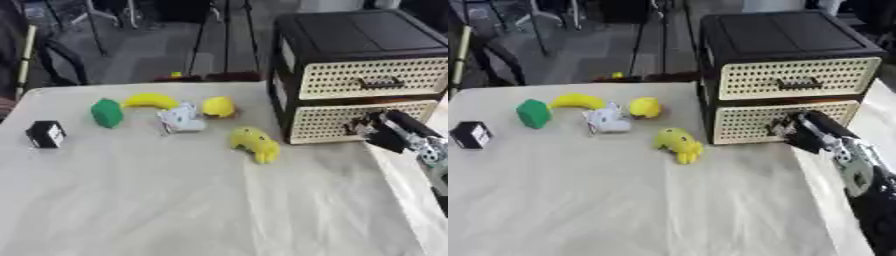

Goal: Pick up objects from table and place into drawer.

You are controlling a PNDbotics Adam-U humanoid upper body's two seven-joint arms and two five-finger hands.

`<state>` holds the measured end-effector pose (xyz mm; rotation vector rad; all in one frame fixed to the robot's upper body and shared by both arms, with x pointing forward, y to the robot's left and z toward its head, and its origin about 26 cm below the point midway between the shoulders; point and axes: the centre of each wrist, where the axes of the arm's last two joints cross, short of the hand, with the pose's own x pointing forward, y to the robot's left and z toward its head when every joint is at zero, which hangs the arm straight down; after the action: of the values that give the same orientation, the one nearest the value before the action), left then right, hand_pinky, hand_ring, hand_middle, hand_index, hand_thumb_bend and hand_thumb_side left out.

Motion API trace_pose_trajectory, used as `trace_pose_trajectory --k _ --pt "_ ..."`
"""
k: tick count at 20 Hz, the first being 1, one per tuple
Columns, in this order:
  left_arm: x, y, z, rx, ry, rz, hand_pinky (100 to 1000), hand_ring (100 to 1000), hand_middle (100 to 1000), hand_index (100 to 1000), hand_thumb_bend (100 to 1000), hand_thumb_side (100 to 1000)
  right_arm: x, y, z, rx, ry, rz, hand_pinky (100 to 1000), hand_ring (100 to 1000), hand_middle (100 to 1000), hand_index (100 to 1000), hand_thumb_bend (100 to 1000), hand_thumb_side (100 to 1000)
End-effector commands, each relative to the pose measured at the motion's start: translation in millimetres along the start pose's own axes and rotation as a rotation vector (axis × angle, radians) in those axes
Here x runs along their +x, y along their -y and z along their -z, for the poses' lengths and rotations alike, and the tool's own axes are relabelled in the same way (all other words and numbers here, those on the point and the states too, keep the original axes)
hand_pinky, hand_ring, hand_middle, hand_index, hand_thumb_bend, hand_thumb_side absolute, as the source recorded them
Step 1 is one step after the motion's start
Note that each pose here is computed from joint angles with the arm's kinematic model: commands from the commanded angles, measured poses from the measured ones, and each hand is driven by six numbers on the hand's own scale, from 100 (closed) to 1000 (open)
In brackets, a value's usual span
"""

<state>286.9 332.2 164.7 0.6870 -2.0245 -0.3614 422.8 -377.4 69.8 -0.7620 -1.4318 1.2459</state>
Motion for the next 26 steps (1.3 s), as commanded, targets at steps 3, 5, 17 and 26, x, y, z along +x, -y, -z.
trace_pose_trajectory --k 3,5,17,26 --pt "4.2 -5.3 3.2 0.004 0.020 0.010 478 468 552 749 610 821 0.1 6.7 -5.3 0.023 0.017 -0.050 100 100 100 588 100 981" --pt "4.0 -5.4 3.1 0.004 0.020 0.011 478 468 552 749 610 821 0.5 5.2 -7.2 0.028 0.020 -0.051 100 100 100 588 100 981" --pt "3.0 -6.9 2.5 0.006 0.015 0.018 479 468 552 749 608 822 0.3 -8.7 -24.5 0.049 0.030 -0.039 100 100 100 590 100 994" --pt "2.7 -7.9 2.3 0.008 0.014 0.023 479 468 552 750 607 822 2.0 -16.0 -39.3 0.045 0.040 -0.027 100 100 100 591 100 992"
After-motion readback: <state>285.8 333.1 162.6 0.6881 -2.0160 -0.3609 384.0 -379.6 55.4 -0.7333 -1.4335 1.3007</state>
